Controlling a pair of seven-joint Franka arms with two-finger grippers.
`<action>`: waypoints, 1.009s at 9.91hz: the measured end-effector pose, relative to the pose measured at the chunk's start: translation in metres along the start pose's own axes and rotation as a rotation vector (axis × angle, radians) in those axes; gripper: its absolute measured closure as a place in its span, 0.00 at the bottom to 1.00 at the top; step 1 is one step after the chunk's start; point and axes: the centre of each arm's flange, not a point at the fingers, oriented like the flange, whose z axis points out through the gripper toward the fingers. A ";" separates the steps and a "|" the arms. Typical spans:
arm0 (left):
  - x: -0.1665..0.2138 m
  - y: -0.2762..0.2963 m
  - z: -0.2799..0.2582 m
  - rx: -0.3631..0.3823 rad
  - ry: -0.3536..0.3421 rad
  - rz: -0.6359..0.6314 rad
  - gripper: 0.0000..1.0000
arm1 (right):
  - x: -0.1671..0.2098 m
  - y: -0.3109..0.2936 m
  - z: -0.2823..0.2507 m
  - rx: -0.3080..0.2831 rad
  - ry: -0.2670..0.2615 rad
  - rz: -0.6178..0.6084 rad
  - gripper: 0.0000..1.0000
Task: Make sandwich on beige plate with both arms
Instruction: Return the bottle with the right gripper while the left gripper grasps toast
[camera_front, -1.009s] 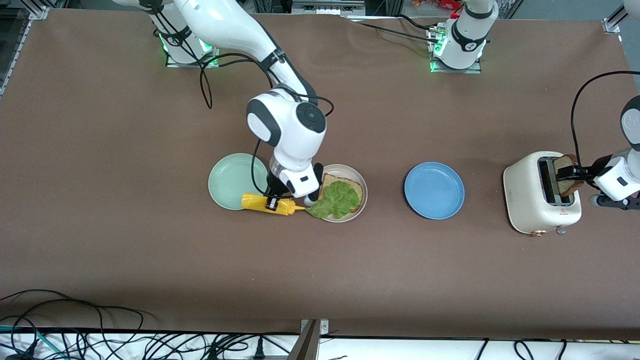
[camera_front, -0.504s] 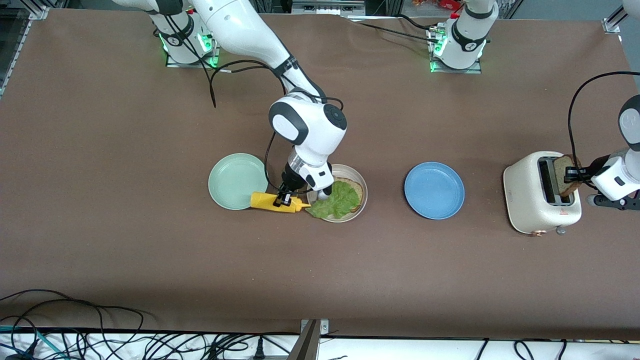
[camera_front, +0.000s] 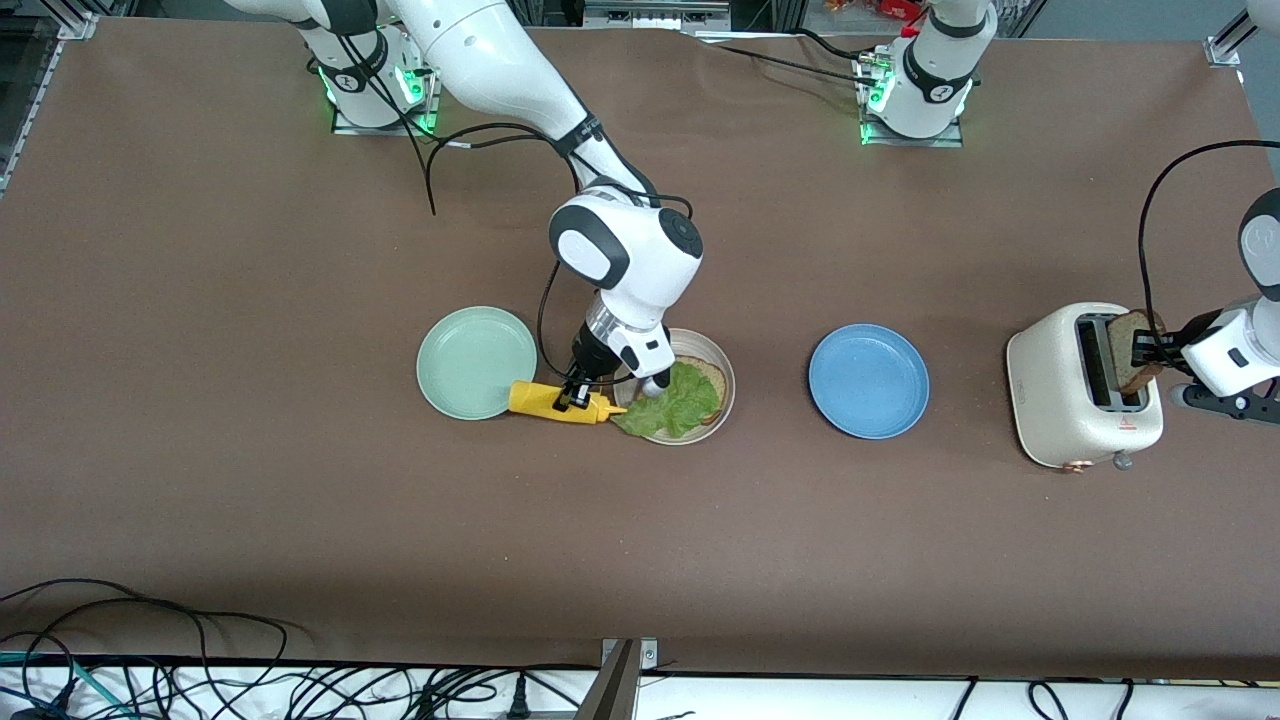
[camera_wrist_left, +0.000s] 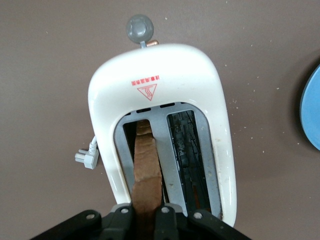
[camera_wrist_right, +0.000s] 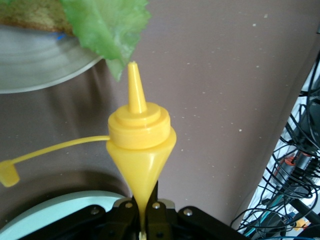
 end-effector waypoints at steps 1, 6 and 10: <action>0.001 0.000 -0.012 0.004 0.007 0.001 0.90 | -0.009 0.015 -0.007 0.032 0.024 0.033 0.96; 0.006 0.001 -0.084 0.022 0.030 0.004 0.90 | -0.165 0.165 -0.018 0.307 0.252 0.093 0.96; 0.014 0.032 -0.101 -0.071 0.023 0.066 0.90 | -0.340 0.221 0.082 0.617 0.621 0.073 0.96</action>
